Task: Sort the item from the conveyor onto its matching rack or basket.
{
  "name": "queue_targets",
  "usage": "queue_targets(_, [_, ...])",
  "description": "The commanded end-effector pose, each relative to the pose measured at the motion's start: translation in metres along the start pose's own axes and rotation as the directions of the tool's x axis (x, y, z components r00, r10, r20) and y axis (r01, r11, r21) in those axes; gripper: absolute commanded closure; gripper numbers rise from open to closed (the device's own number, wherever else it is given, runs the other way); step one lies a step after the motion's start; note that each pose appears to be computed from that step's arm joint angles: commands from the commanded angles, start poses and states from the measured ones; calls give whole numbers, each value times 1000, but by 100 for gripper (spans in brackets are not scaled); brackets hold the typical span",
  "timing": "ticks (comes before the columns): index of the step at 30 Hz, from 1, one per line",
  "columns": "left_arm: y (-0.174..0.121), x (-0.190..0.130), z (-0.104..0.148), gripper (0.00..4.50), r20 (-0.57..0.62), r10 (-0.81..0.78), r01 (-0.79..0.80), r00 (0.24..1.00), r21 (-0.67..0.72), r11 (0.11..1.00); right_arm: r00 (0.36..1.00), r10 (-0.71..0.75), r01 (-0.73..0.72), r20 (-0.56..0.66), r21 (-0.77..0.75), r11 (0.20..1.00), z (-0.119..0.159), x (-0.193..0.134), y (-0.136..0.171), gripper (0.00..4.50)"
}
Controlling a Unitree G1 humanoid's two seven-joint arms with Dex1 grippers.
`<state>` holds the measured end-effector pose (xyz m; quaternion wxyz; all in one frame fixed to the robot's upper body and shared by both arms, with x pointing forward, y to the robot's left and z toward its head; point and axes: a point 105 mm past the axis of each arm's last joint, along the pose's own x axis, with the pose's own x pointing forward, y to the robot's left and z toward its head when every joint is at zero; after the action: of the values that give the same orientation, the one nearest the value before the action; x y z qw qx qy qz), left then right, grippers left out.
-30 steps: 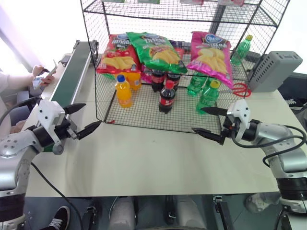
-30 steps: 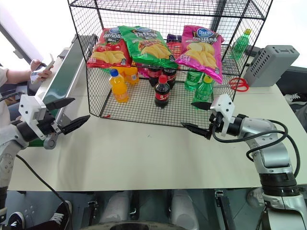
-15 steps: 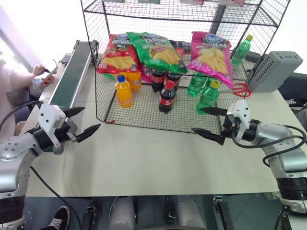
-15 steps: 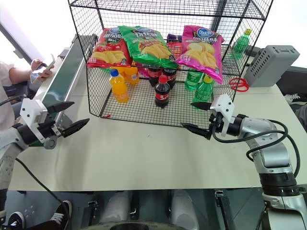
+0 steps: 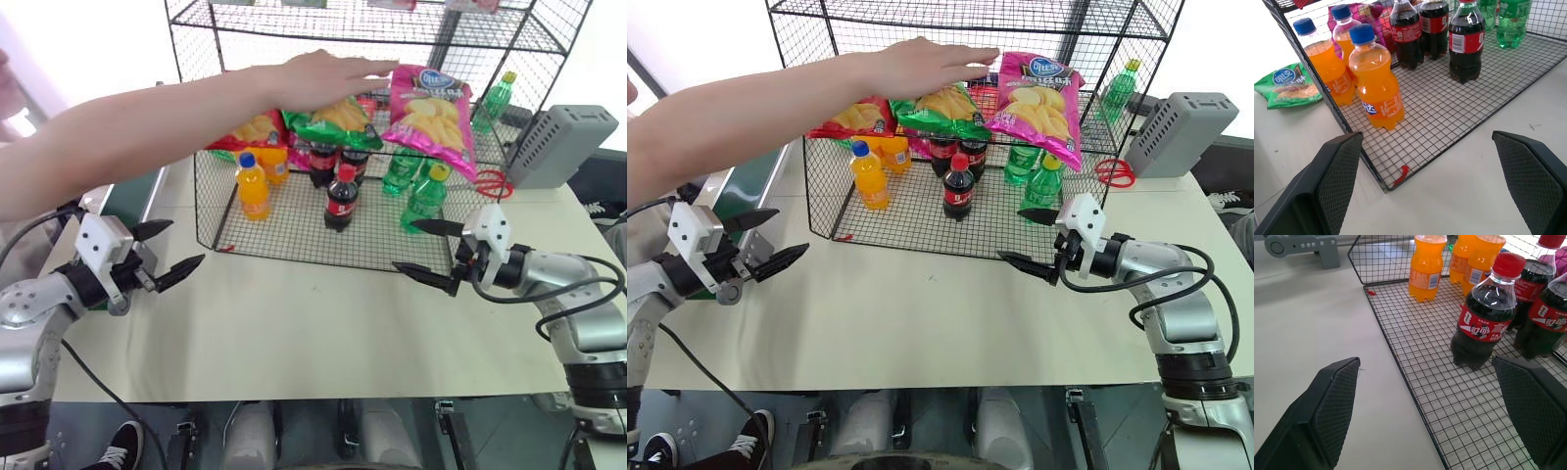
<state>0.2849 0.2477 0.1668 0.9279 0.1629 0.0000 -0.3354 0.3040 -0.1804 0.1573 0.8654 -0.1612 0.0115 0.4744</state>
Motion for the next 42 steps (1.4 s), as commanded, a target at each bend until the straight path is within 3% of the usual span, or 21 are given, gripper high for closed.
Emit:
queue_targets(1, [2,-1,8,0,27,5,-6,1000,28,1000,1000,5,-3,27,-42,999,8,3,-1,1])
queue_targets(42, [7,-4,2,0,2,41,-41,999,64,997,999,35,-32,30,-84,996,9,13,-2,1])
